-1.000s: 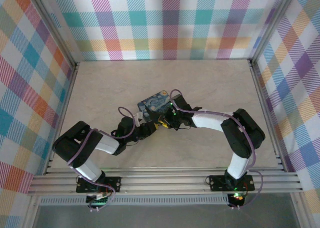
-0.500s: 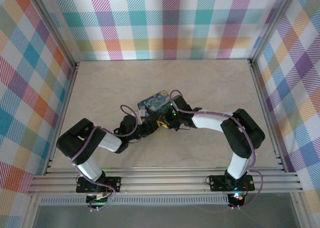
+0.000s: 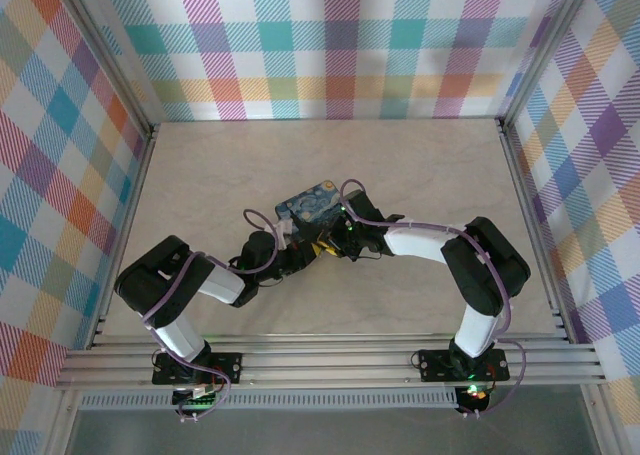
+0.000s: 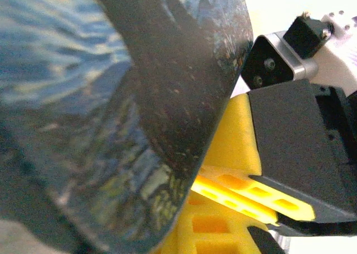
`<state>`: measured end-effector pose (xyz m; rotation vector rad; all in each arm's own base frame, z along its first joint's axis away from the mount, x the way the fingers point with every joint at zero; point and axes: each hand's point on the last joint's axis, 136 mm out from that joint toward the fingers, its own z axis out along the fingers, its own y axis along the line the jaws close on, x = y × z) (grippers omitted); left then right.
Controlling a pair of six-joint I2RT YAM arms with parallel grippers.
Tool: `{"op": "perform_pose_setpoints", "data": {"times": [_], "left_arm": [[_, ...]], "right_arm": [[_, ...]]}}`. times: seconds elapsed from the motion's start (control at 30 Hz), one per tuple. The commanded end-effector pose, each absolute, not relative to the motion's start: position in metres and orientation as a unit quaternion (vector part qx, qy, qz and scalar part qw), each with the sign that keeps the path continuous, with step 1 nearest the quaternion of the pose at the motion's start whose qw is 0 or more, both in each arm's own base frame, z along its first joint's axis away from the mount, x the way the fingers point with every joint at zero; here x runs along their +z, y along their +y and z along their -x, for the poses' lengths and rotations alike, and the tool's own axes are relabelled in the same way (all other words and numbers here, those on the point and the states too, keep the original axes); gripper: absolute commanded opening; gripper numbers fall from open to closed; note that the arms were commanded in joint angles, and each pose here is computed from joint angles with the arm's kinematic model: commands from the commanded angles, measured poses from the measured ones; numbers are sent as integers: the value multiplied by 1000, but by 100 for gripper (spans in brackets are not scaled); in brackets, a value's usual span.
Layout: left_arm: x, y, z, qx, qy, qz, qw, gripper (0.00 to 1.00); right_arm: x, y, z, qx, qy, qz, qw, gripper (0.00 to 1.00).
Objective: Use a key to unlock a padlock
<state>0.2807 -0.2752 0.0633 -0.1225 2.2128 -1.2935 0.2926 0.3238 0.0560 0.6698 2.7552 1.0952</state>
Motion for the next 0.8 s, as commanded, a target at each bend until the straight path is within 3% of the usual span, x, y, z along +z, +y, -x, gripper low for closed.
{"op": "perform_pose_setpoints", "data": {"times": [0.0, 0.13, 0.3, 0.47, 0.5, 0.57, 0.7, 0.77], "left_arm": [[70, -297, -262, -423, 827, -98, 358, 0], [63, -314, -243, -325, 813, -227, 427, 0], [43, -314, -240, -171, 799, -352, 456, 0], [49, -304, -243, -182, 806, -341, 448, 0], [52, -304, -243, -195, 808, -333, 445, 0], [53, -302, -242, -211, 811, -318, 444, 0], [56, -294, -244, -231, 820, -277, 445, 0], [56, -292, -245, -237, 824, -265, 441, 0]], "right_arm": [[75, 333, -287, 388, 898, -203, 42, 0], [80, 335, -282, 386, 904, -181, 21, 0], [84, 340, -269, 380, 914, -139, -15, 0], [79, 329, -260, 356, 925, -131, -17, 0], [79, 327, -259, 353, 926, -133, -13, 3], [81, 324, -261, 352, 926, -137, -2, 22], [90, 318, -264, 348, 927, -141, 19, 48], [94, 315, -266, 348, 926, -142, 30, 53]]}}
